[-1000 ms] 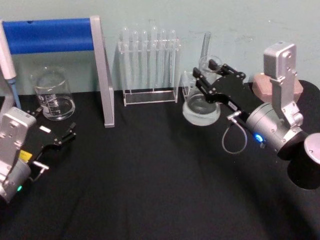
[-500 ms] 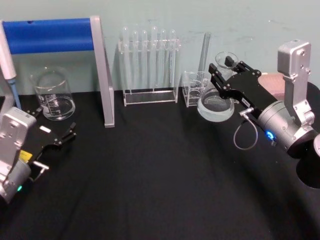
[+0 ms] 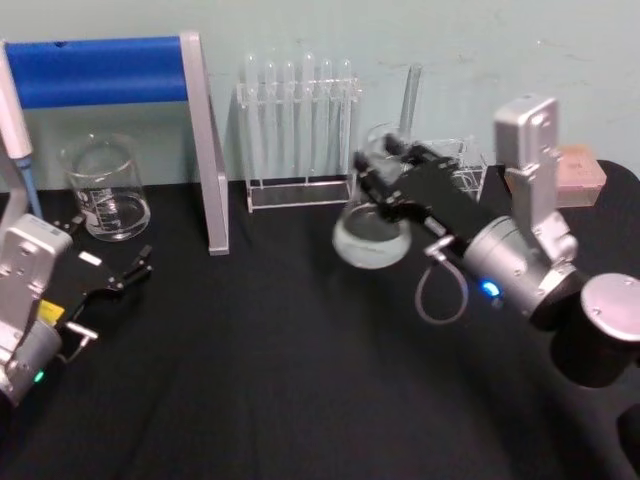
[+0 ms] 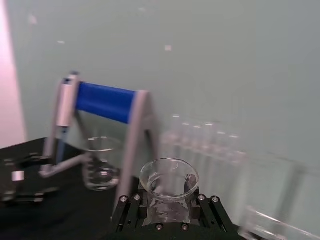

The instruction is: Grasp the erlenmeyer flask with one hand, shake it three times, then place it back.

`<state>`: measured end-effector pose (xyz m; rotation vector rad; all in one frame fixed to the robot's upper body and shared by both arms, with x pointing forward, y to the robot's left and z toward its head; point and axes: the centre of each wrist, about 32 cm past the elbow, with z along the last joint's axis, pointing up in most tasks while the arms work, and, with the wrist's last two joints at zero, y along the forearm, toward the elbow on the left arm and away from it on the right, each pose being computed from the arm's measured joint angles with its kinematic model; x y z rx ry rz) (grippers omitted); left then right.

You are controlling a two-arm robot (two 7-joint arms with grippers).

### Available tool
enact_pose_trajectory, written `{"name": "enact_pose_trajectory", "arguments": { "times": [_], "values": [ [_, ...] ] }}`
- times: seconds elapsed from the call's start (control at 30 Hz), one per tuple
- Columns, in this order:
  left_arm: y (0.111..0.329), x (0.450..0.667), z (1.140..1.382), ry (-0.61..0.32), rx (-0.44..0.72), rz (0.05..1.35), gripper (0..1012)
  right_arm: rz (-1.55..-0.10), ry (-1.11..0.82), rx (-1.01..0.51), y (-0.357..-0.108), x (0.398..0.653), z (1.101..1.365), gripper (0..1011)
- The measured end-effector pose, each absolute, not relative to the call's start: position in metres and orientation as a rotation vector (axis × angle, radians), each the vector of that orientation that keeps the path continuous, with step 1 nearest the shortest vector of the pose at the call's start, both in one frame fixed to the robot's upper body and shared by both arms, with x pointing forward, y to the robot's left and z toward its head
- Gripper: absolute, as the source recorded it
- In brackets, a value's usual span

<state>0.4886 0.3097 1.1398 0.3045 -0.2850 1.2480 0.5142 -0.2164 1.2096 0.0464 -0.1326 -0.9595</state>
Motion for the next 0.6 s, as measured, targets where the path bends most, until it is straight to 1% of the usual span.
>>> {"name": "enact_pose_trajectory", "arguments": {
  "times": [0.07,0.1,0.2,0.33,0.6],
  "values": [
    [0.31,0.489,1.14,-0.285,0.305,1.248,1001,-0.899,-0.127,0.047,-0.204,0.511,1.209,449],
    [0.31,0.489,1.14,-0.285,0.304,1.248,1001,-0.899,-0.127,0.047,-0.204,0.511,1.209,449],
    [0.31,0.489,1.14,-0.285,0.304,1.248,1001,-0.819,-0.118,0.043,-0.188,0.505,1.209,449],
    [0.31,0.489,1.14,-0.285,0.304,1.248,1001,-0.741,-0.105,0.04,-0.175,0.498,1.207,450],
    [0.31,0.489,1.14,-0.285,0.304,1.248,1001,-0.624,-0.094,0.031,-0.161,0.484,1.207,450]
  ]
}}
